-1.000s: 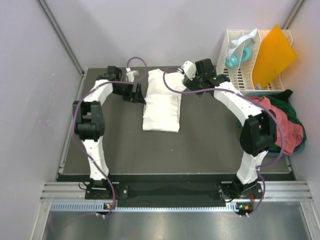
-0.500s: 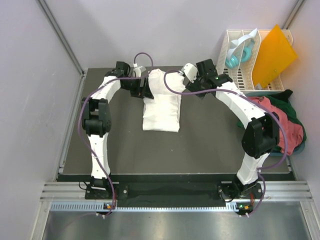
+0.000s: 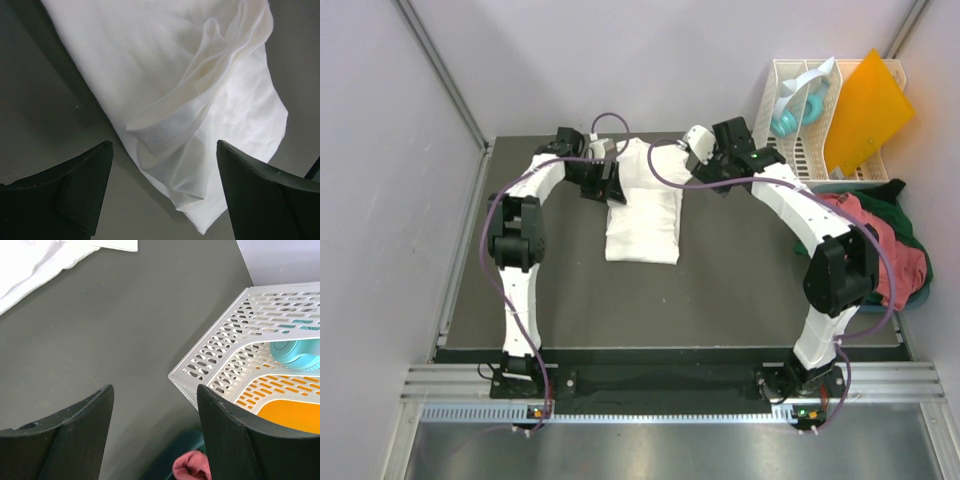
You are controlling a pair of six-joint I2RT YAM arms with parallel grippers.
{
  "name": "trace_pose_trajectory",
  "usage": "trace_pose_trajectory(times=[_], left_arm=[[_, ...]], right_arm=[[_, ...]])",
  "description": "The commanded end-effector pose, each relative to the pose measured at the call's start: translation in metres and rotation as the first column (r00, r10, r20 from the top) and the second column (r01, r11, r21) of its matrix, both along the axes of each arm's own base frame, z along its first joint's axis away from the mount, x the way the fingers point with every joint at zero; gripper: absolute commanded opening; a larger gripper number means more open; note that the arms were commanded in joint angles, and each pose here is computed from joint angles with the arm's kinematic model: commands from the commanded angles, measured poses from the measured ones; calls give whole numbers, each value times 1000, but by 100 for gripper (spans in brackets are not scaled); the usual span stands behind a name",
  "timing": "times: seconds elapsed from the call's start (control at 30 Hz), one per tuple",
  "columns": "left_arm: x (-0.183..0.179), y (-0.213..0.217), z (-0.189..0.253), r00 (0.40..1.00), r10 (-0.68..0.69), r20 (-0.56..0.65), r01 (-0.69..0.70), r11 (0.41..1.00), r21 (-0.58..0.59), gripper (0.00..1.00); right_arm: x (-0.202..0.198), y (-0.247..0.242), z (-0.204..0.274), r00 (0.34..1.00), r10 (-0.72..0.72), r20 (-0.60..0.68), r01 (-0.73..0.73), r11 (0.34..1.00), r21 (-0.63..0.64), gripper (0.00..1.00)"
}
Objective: Fold and stack the t-shirts
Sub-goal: Fold the folded rectangular tshirt in 1/3 of the way
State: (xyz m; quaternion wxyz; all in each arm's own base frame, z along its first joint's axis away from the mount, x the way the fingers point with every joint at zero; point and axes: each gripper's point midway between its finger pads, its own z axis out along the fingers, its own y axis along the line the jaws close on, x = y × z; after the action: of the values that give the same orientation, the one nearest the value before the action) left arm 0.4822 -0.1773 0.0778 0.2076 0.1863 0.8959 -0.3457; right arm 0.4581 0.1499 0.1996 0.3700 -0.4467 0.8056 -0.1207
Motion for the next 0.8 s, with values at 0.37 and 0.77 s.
trace_pose_trajectory(times=[0.37,0.77], left_arm=[[-11,-5,42,998,-46,30,47,999,-5,79],[-26,-11,40,996,-89,-28,88,996,-22,79]], right_arm=[[9,16,31,995,32,91,-34,999,14,65],[7,28,29,993,58,101,-57,998,-9,64]])
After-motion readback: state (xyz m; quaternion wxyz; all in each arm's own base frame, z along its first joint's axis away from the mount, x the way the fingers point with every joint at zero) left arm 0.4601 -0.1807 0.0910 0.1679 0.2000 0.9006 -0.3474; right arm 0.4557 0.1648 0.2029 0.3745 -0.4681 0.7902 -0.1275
